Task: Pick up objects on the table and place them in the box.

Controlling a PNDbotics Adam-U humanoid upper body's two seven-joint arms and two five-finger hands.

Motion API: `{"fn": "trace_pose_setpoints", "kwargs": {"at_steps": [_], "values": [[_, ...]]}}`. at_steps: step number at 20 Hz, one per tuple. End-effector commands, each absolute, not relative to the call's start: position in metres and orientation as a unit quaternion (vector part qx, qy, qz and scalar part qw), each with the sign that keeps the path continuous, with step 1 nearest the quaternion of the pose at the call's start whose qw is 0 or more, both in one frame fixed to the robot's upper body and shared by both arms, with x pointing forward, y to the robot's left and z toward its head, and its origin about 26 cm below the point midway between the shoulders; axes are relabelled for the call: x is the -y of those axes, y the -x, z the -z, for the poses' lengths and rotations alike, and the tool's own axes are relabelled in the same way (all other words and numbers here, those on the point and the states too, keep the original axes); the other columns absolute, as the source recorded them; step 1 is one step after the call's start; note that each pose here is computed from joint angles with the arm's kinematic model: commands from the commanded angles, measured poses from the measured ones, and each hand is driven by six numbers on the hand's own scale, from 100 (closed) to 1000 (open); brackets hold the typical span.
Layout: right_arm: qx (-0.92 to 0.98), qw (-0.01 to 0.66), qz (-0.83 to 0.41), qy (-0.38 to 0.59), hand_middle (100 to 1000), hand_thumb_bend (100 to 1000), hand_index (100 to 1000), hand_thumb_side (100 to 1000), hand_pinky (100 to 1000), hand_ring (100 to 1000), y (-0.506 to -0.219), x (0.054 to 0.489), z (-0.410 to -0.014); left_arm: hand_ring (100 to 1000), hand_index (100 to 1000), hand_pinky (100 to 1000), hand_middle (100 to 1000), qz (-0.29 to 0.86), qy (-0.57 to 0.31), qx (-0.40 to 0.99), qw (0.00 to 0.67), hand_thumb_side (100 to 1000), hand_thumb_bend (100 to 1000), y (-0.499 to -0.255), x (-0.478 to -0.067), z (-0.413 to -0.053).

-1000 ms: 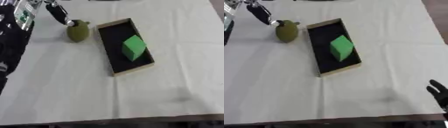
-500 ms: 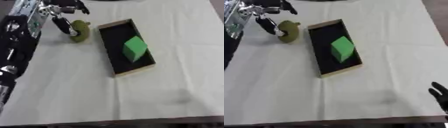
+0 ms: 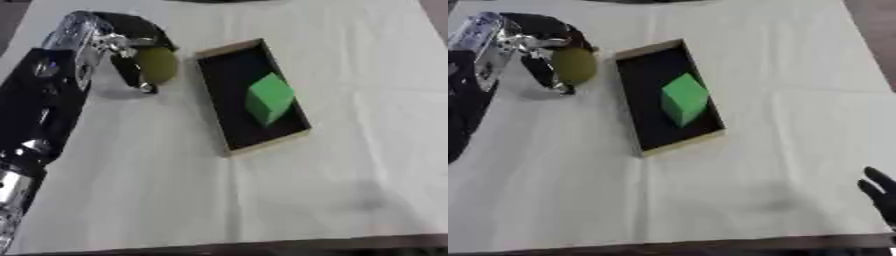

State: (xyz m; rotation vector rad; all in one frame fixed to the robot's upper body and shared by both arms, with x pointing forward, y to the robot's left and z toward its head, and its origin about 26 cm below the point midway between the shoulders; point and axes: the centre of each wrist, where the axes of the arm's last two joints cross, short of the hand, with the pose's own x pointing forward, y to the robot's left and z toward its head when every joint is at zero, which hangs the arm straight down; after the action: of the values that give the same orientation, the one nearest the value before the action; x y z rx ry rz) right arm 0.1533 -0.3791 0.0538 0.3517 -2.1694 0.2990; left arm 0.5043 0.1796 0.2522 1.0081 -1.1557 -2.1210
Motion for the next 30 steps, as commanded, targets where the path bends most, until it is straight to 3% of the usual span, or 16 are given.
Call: {"fn": "trace_pose_setpoints", "kwargs": {"at_steps": [1,4,6,10,18,21,22,23,25,30], "values": [[0.899,0.291,-0.302,-0.127,619,100,1000,470,1000,1000,-0.153,0.378,-0.057,915,934,903,813,0.775,-0.394,0.425,0.252,304,527,-0.505,-0.182,-0.261],[0.897,0.293,-0.306,-0.127,619,100,1000,470,1000,1000,-0.152,0.377,-0.057,900,930,888,795,0.770,-0.401,0.429,0.248,312,492,-0.505,-0.182,-0.260],[0.896,0.294,-0.308,-0.126,618,100,1000,470,1000,1000,-0.152,0.377,-0.056,856,916,836,756,0.768,-0.400,0.432,0.251,314,357,-0.505,-0.182,-0.259],[0.894,0.296,-0.312,-0.125,618,100,1000,470,1000,1000,-0.151,0.376,-0.055,838,900,811,738,0.760,-0.381,0.452,0.270,295,199,-0.505,-0.182,-0.258],[0.890,0.301,-0.320,-0.124,615,100,1000,470,1000,1000,-0.150,0.375,-0.053,841,893,808,745,0.758,-0.370,0.450,0.293,301,210,-0.503,-0.176,-0.272],[0.888,0.302,-0.323,-0.125,615,100,1000,470,1000,1000,-0.150,0.373,-0.052,754,814,696,644,0.748,-0.383,0.461,0.284,237,214,-0.501,-0.174,-0.277],[0.888,0.302,-0.323,-0.125,615,100,1000,470,1000,1000,-0.150,0.373,-0.052,716,778,655,603,0.738,-0.392,0.476,0.274,218,257,-0.500,-0.173,-0.281],[0.888,0.302,-0.322,-0.126,615,100,1000,470,1000,1000,-0.150,0.373,-0.052,628,702,569,525,0.725,-0.407,0.491,0.258,187,357,-0.498,-0.172,-0.285],[0.889,0.302,-0.320,-0.126,615,100,1000,470,1000,1000,-0.150,0.373,-0.052,576,649,515,476,0.693,-0.431,0.529,0.232,156,375,-0.495,-0.171,-0.288],[0.891,0.302,-0.315,-0.127,615,100,1000,470,1000,1000,-0.149,0.374,-0.052,559,628,506,460,0.667,-0.440,0.571,0.187,134,401,-0.492,-0.169,-0.292]]}}
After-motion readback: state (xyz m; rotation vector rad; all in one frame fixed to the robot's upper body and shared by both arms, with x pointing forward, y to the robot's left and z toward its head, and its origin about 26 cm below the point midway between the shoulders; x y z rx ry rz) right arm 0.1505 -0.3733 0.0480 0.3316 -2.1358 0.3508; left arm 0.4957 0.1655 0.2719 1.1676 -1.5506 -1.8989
